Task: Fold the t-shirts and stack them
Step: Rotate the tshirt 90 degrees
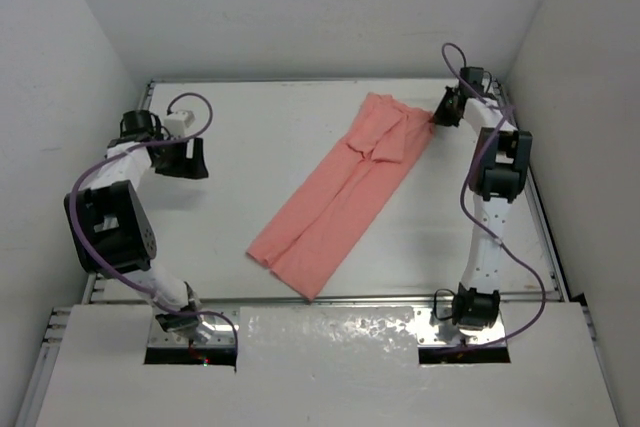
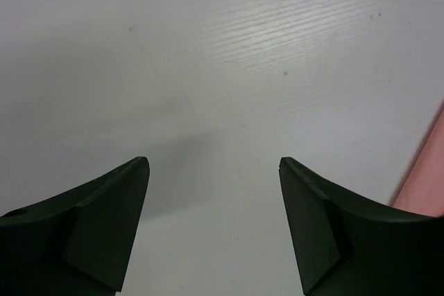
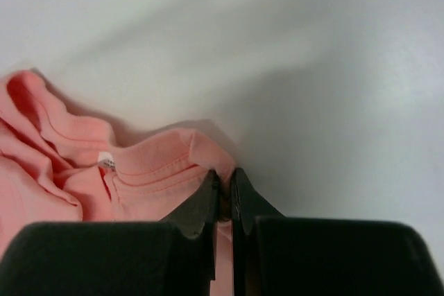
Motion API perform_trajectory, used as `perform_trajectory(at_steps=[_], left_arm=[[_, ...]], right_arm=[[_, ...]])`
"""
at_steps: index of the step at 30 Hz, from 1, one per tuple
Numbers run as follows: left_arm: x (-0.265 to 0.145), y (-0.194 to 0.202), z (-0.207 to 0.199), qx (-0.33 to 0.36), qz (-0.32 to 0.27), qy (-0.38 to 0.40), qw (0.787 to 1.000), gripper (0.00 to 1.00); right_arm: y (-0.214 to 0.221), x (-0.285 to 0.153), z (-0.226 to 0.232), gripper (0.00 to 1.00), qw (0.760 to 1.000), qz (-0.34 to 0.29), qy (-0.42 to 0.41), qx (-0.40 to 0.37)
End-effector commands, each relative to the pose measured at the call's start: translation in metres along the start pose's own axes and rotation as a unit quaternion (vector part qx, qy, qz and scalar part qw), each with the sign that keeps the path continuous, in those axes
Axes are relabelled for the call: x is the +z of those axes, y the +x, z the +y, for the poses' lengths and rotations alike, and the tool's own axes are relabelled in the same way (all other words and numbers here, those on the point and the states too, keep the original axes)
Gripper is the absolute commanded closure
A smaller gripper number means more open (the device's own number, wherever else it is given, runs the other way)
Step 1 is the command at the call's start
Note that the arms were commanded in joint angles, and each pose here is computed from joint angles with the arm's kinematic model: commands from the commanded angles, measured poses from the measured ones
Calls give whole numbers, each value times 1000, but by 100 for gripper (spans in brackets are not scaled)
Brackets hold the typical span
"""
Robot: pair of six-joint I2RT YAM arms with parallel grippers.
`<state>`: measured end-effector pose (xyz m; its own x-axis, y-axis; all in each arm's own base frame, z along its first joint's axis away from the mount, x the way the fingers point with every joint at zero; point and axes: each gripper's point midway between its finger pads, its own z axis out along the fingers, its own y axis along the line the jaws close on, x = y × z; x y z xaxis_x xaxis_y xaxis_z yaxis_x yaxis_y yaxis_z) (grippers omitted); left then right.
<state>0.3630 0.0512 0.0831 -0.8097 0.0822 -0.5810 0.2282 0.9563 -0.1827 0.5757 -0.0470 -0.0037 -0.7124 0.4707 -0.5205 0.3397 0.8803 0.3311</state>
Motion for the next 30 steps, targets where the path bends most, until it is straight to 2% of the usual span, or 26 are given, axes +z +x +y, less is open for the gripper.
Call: perform_trajectory(at_steps=[1, 4, 6, 7, 9, 10, 14, 19, 22, 24, 27, 28, 30], left_arm=[[11, -3, -18, 21, 1, 19, 1000, 26], [22, -2, -35, 29, 8, 36, 999, 26], [29, -3, -49, 42, 14, 46, 998, 26], [33, -2, -58, 51, 18, 55, 997, 26], [36, -3, -68, 56, 21, 68, 996, 26], [38, -2, -71, 56, 23, 73, 995, 26], [40, -6, -75, 52, 20, 79, 995, 26], [38, -5, -80, 63, 21, 81, 994, 26], [36, -7, -86, 75, 19, 83, 994, 26], [35, -7, -91, 83, 21, 86, 993, 26], [32, -7, -101, 96, 20, 97, 990, 27], [31, -7, -105, 100, 17, 99, 990, 26], [28, -9, -110, 105, 10, 106, 989, 27]], right_arm=[[-6, 27, 15, 94, 1000, 13, -5, -1], [-26, 43, 20, 89, 1000, -20, -11, 19], [-42, 45, 27, 82, 998, -48, -23, 22], [-50, 44, 30, 70, 998, -59, -28, 21], [-58, 39, 31, 54, 997, -67, -28, 21], [-62, 37, 31, 43, 997, -72, -27, 21], [-86, 13, 5, 32, 994, -94, -18, 46], [-114, -42, -21, 30, 991, -125, 10, 39], [-76, -52, -22, 25, 996, -85, 0, 40], [-34, -62, -22, 24, 998, -45, 18, 49], [17, -84, -12, 24, 998, -41, 29, 39], [60, -82, -23, 24, 998, -10, 42, 53], [62, -106, -11, 24, 994, -46, 26, 91]])
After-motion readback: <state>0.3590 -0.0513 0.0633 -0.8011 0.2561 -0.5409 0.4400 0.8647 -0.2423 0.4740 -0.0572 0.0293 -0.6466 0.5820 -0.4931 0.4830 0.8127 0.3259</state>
